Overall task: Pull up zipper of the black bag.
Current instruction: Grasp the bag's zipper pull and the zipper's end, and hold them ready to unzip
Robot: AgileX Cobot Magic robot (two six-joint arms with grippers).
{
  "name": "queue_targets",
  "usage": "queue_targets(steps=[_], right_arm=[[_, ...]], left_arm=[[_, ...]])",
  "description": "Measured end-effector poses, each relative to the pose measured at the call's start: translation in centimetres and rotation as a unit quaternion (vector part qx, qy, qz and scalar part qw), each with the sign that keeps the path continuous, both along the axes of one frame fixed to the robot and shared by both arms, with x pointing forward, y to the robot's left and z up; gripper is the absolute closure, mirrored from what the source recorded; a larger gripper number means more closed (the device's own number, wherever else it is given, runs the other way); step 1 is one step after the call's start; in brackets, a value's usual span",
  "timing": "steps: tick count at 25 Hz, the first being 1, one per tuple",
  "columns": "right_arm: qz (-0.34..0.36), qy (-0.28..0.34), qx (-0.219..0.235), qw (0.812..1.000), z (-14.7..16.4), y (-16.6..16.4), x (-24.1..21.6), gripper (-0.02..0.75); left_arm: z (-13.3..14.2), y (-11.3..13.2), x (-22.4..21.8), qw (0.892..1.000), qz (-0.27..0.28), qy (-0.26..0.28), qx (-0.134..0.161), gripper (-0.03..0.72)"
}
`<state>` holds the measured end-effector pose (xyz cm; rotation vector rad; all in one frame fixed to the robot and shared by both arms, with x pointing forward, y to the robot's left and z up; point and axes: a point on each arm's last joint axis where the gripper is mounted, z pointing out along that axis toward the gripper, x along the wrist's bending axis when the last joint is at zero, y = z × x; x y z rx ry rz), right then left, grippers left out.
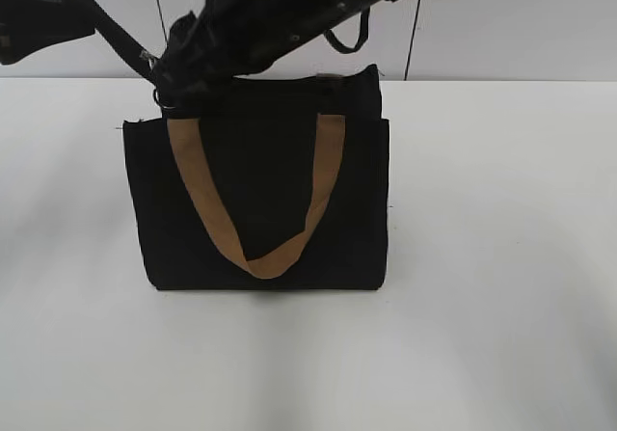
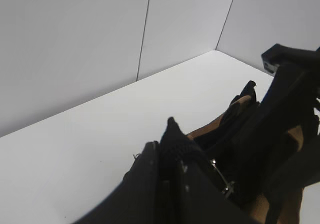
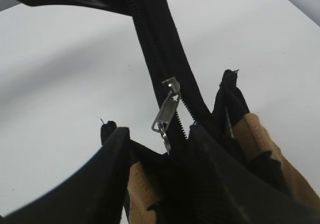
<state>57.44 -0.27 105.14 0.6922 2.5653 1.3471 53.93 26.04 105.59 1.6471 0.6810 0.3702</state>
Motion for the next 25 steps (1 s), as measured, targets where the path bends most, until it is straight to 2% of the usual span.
queue_targets(steps=[7,25], right_arm=[[-0.005,0.034,0.004,0.999,-2.4,1.2,0.2,0.468],[-0.005,0.068,0.031,0.997,-2.5,1.8,-0.2,0.486]], left_arm=[[0.0,0.0,0.0,1.0,-0.002,0.0,0.001,0.665],[0.1,-0.1,-0.1,1.0,-0.007,-0.001,-0.004,0.665]])
